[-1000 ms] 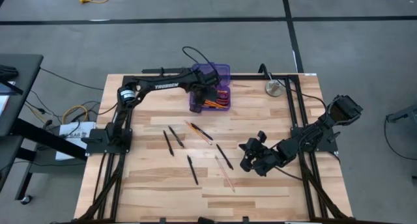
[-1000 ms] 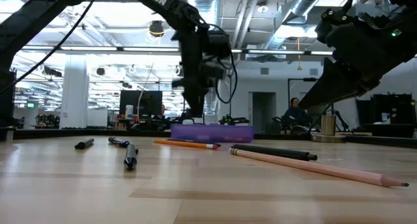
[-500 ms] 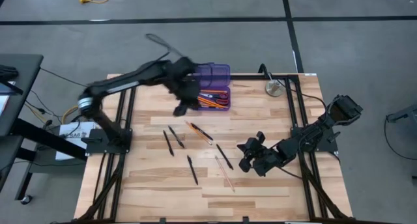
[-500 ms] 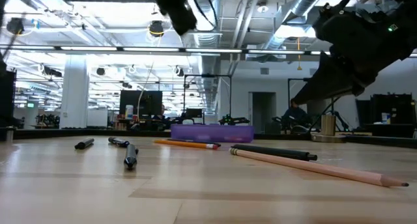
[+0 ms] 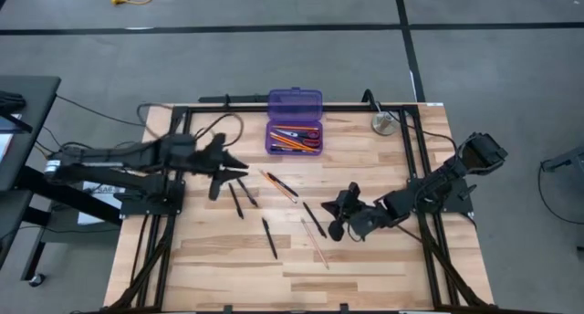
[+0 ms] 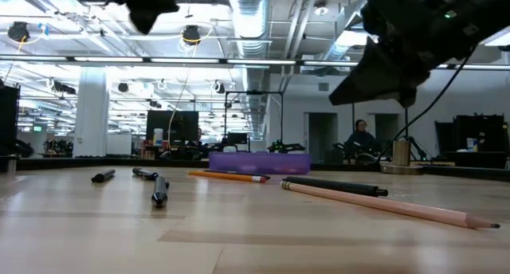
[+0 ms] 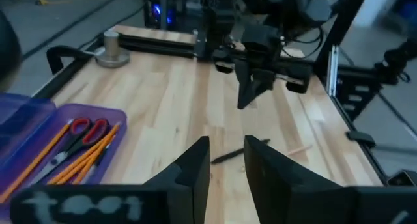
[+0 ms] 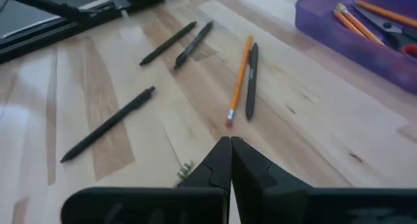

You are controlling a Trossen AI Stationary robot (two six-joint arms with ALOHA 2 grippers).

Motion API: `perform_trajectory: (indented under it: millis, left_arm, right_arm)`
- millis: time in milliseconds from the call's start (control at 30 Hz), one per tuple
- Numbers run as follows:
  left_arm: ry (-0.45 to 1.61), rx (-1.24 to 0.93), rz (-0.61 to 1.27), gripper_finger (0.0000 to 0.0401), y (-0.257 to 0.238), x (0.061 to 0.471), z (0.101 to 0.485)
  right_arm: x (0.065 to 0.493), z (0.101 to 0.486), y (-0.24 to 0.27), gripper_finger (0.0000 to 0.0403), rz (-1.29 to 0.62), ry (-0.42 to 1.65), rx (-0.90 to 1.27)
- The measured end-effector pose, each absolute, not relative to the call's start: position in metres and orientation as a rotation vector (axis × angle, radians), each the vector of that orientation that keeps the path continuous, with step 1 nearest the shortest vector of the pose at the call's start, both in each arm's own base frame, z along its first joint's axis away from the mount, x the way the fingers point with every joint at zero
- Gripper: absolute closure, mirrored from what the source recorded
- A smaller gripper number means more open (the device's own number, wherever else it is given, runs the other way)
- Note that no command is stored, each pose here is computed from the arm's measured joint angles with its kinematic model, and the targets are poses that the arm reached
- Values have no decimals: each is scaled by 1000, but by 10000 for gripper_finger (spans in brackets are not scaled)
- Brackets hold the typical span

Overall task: Pick & place school supplies into a supply box
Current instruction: Put the brown pencil into the violet supply box

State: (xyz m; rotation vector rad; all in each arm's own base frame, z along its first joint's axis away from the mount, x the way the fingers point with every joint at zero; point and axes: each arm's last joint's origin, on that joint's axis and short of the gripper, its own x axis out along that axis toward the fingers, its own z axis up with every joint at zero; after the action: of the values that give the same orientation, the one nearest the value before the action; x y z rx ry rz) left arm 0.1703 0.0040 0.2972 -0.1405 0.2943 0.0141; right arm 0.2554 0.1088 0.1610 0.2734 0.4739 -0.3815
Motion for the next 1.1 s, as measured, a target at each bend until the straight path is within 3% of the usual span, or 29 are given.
perform_trajectory:
  millis: [300, 667, 1100]
  left_arm:
    - [159, -197, 15, 320, -16, 138, 241]
    - [126, -134, -37, 320, -28, 131, 216]
    - [111, -34, -139, 320, -37, 129, 211]
  right_arm:
    - [282, 181, 89, 403, -236, 517, 275]
    - [291, 184, 62, 403, -290, 514, 310]
    - [284, 193, 109, 403, -233, 467, 429]
